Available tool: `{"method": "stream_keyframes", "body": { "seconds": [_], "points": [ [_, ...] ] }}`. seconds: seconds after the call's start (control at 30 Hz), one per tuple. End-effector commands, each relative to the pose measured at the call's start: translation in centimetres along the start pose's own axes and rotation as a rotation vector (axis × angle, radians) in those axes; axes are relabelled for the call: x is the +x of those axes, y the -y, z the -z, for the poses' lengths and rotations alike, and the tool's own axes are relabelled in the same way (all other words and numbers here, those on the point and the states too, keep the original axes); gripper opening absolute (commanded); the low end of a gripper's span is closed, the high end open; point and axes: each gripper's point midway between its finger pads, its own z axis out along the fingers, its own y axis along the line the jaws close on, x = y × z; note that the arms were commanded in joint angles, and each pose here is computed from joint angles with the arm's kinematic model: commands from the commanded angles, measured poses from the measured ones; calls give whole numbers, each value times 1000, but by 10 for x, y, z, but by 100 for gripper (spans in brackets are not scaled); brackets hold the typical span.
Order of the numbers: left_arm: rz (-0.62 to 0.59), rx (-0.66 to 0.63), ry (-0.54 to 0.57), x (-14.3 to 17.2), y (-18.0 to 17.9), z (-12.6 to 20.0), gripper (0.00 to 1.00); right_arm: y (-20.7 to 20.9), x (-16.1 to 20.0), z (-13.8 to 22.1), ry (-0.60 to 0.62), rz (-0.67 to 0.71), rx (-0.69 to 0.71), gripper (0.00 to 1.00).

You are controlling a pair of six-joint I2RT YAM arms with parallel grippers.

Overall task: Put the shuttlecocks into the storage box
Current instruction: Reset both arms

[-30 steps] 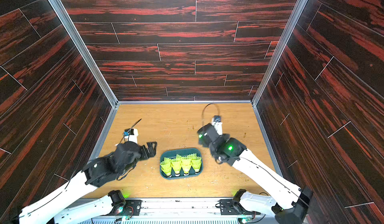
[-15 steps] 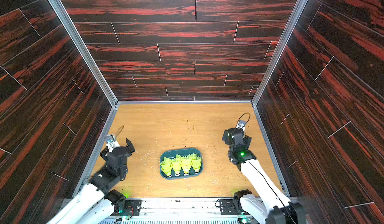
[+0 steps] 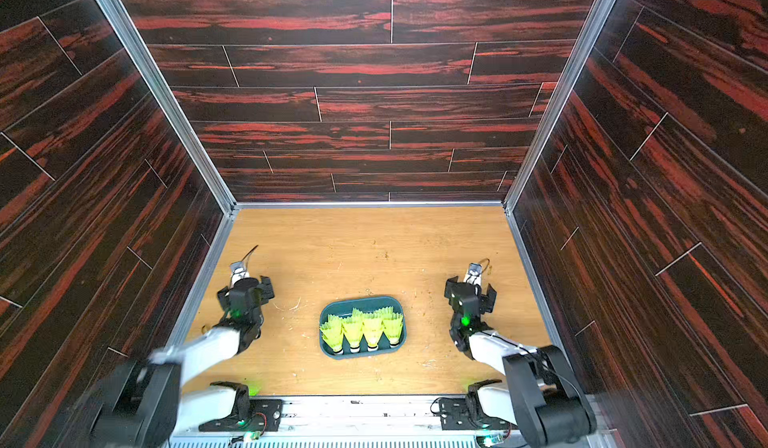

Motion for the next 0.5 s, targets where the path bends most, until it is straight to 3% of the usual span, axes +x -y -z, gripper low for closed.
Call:
{"method": "stream_keyframes", "body": {
  "seconds": [0.0,0.17,0.23,0.3,0.47],
  "points": [
    [38,76,137,-46,18,-12,100,-10,-41,0,181,-52,-93,98],
    [103,75,135,-28,10,-29,100,-12,-60,-4,285,-26,-118,98],
    [118,63,204,-32,6,-29,100,-12,-57,-6,294,-45,-133,98],
    [105,92,150,-24,10,-27,100,-13,-53,-3,316,-50,-151,98],
    [145,37,210,-30,-1,-26,100,-12,-47,-1,348,-45,-150,98]
  ]
}}
